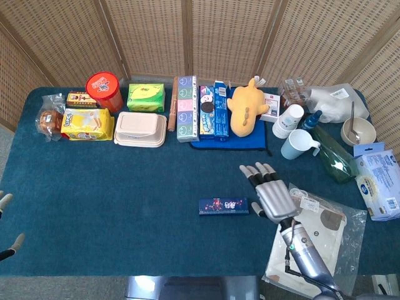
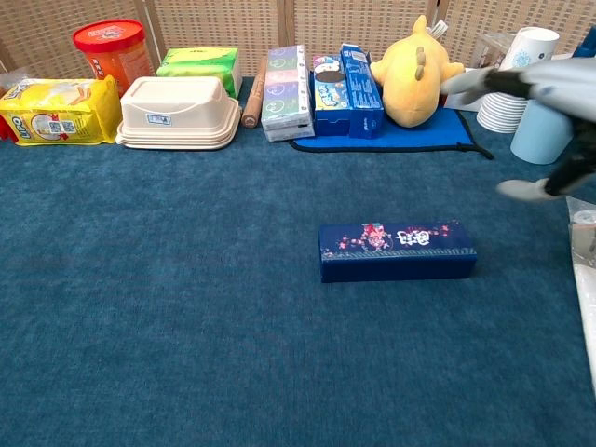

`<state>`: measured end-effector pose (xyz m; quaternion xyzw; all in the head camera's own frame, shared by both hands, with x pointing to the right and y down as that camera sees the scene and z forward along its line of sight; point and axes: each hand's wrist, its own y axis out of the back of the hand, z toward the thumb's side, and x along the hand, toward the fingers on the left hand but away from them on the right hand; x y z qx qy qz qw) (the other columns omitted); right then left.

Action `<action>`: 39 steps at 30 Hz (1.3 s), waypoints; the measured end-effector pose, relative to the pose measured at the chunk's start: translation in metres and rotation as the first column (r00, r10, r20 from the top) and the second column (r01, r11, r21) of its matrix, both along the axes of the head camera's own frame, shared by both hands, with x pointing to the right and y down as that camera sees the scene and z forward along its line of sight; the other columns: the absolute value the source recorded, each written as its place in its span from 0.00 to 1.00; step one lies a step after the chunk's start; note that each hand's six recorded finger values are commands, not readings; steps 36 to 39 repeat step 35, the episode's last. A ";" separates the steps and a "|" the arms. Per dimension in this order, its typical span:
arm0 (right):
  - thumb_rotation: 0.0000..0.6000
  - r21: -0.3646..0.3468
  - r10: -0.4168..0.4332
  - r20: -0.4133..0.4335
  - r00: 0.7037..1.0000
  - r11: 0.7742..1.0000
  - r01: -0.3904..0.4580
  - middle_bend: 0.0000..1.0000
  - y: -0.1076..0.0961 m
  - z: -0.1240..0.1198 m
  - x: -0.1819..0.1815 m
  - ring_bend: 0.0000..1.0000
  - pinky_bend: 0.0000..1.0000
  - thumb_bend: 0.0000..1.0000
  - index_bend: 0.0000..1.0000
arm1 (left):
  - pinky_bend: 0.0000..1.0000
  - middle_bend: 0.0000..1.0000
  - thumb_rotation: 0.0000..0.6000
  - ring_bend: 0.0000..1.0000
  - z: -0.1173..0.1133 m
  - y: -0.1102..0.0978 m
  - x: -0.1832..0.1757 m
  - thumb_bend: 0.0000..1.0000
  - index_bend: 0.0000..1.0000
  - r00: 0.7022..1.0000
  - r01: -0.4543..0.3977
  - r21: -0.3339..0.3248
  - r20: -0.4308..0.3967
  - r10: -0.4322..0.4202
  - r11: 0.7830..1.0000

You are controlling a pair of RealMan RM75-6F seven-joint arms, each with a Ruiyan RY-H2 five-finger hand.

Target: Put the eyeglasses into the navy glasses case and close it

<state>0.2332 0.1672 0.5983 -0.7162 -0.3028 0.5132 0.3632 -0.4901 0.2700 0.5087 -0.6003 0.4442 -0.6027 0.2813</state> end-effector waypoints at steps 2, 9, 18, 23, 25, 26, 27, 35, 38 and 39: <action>1.00 0.025 0.045 -0.028 0.999 0.999 -0.044 0.15 0.004 -0.005 0.018 0.03 0.11 0.31 0.09 | 0.00 0.04 1.00 0.00 0.002 -0.002 -0.002 0.28 0.05 1.000 0.015 -0.014 0.014 -0.015 1.000; 1.00 0.119 0.209 -0.155 0.966 0.974 -0.191 0.19 0.034 -0.016 0.092 0.06 0.11 0.31 0.14 | 0.00 0.05 1.00 0.00 0.011 -0.007 0.001 0.28 0.05 0.998 0.043 -0.077 0.048 -0.040 0.996; 1.00 0.164 0.280 -0.197 0.939 0.954 -0.250 0.21 0.070 -0.029 0.137 0.07 0.11 0.31 0.20 | 0.00 0.05 1.00 0.00 0.012 -0.005 0.018 0.28 0.07 0.998 0.050 -0.091 0.046 -0.046 0.995; 1.00 0.178 0.308 -0.195 0.931 0.945 -0.275 0.21 0.085 -0.037 0.152 0.07 0.11 0.31 0.20 | 0.00 0.05 1.00 0.00 0.005 0.002 0.025 0.28 0.07 0.998 0.040 -0.091 0.043 -0.036 0.995; 1.00 0.181 0.309 -0.191 0.932 0.944 -0.276 0.21 0.089 -0.040 0.155 0.07 0.11 0.31 0.20 | 0.00 0.05 1.00 0.00 0.002 0.004 0.027 0.28 0.07 0.999 0.038 -0.090 0.042 -0.034 0.995; 1.00 0.183 0.308 -0.189 0.933 0.944 -0.274 0.21 0.090 -0.041 0.156 0.07 0.10 0.31 0.20 | 0.00 0.05 1.00 0.00 0.000 0.004 0.028 0.28 0.07 0.999 0.039 -0.088 0.041 -0.035 0.995; 1.00 0.184 0.305 -0.187 0.934 0.945 -0.271 0.21 0.090 -0.042 0.155 0.07 0.10 0.31 0.20 | 0.00 0.05 1.00 0.00 -0.001 0.005 0.028 0.28 0.07 0.999 0.040 -0.086 0.041 -0.037 0.995; 1.00 0.182 0.283 -0.179 0.942 0.951 -0.251 0.21 0.089 -0.043 0.151 0.07 0.10 0.31 0.20 | 0.00 0.05 1.00 0.00 -0.007 0.011 0.031 0.28 0.07 0.999 0.043 -0.090 0.035 -0.040 0.995; 1.00 0.182 0.283 -0.179 0.942 0.951 -0.251 0.21 0.089 -0.043 0.151 0.07 0.10 0.31 0.20 | 0.00 0.05 1.00 0.00 -0.007 0.011 0.031 0.28 0.07 0.999 0.043 -0.090 0.035 -0.040 0.995; 1.00 0.182 0.283 -0.179 0.942 0.951 -0.251 0.21 0.089 -0.043 0.151 0.07 0.10 0.31 0.20 | 0.00 0.05 1.00 0.00 -0.007 0.011 0.031 0.28 0.07 0.999 0.043 -0.090 0.035 -0.040 0.995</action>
